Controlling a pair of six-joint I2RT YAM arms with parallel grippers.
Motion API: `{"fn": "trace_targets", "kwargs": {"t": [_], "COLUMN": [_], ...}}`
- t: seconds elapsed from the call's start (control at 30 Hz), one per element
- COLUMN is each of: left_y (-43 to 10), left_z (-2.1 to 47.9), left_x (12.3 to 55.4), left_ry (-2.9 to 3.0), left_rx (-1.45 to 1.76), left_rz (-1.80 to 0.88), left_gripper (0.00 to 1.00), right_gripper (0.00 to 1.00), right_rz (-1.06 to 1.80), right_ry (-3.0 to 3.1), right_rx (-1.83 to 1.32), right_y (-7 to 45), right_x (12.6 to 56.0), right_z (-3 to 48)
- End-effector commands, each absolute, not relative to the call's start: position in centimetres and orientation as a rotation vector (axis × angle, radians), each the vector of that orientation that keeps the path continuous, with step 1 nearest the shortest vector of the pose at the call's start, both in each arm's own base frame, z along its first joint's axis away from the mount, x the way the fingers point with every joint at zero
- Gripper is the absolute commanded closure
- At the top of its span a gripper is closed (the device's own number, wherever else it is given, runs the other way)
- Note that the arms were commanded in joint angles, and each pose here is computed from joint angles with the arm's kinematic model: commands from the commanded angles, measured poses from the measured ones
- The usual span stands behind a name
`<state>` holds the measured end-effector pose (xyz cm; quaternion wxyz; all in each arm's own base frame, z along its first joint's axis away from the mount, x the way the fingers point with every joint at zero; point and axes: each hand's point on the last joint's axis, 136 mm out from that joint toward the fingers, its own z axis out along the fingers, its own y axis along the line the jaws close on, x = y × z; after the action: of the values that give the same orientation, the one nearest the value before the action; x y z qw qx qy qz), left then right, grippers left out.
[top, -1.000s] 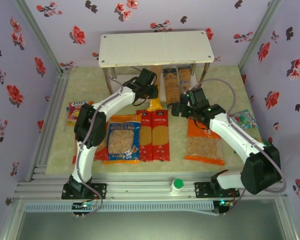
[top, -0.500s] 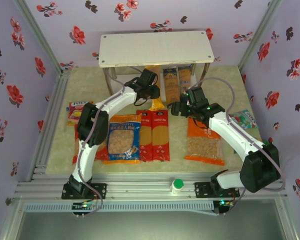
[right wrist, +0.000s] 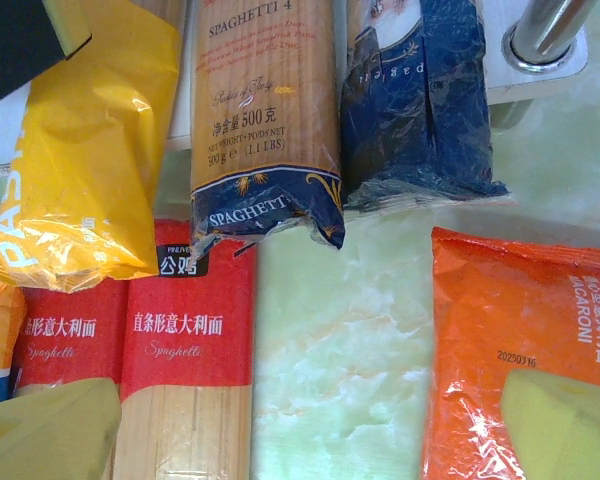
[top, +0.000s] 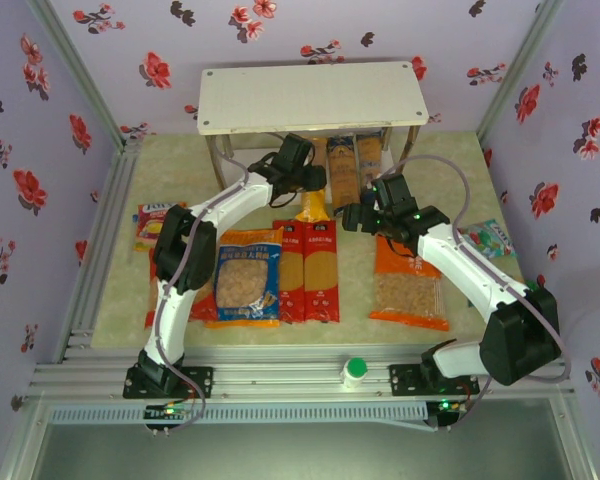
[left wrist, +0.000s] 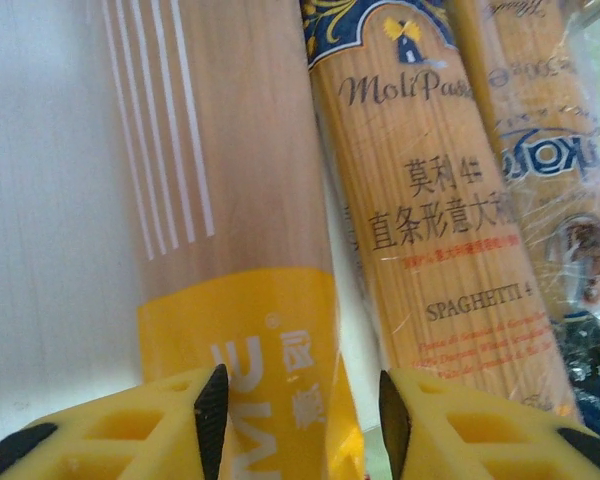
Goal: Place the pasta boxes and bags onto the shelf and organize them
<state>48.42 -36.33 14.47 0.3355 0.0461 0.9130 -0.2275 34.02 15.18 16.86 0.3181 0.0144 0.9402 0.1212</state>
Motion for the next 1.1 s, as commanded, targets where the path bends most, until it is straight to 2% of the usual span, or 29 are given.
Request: {"fn": "trace_targets", "kwargs": {"t": [0.0, 0.1, 0.5, 0.7, 1.07], "left_y": [-37.3, -37.7, -37.8, -35.8, -33.8], "left_z": [16.5, 16.3, 16.1, 18.0, 21.5], "left_x": [49.0, 48.9, 48.9, 48.5, 46.0], "left_ry": [2.313, 2.312, 2.299, 2.208, 2.074], "left_rx": [0.114, 0.118, 0.153, 0.169, 0.251], "left_rz": [-0.673, -0.691, -0.68, -0.574, -0.441], "left_gripper": [0.52, 0.45, 0.46, 0.41, 0.4], "right_gripper": [0.02, 0.02, 0.02, 0.02, 0.01], "right_rz": [0.296, 0.294, 0.285, 0.281, 0.276], "right_ry": [2.458, 2.457, 2.458, 2.448, 2.439], "right_rx": [0.051, 0.056, 0.061, 0.061, 0.054], "right_y": [14.7, 14.6, 14.5, 14.4, 14.4], "right_x": [34.5, 34.6, 34.5, 34.5, 34.7], "right_z": [17.5, 17.4, 17.5, 17.9, 18.5]}}
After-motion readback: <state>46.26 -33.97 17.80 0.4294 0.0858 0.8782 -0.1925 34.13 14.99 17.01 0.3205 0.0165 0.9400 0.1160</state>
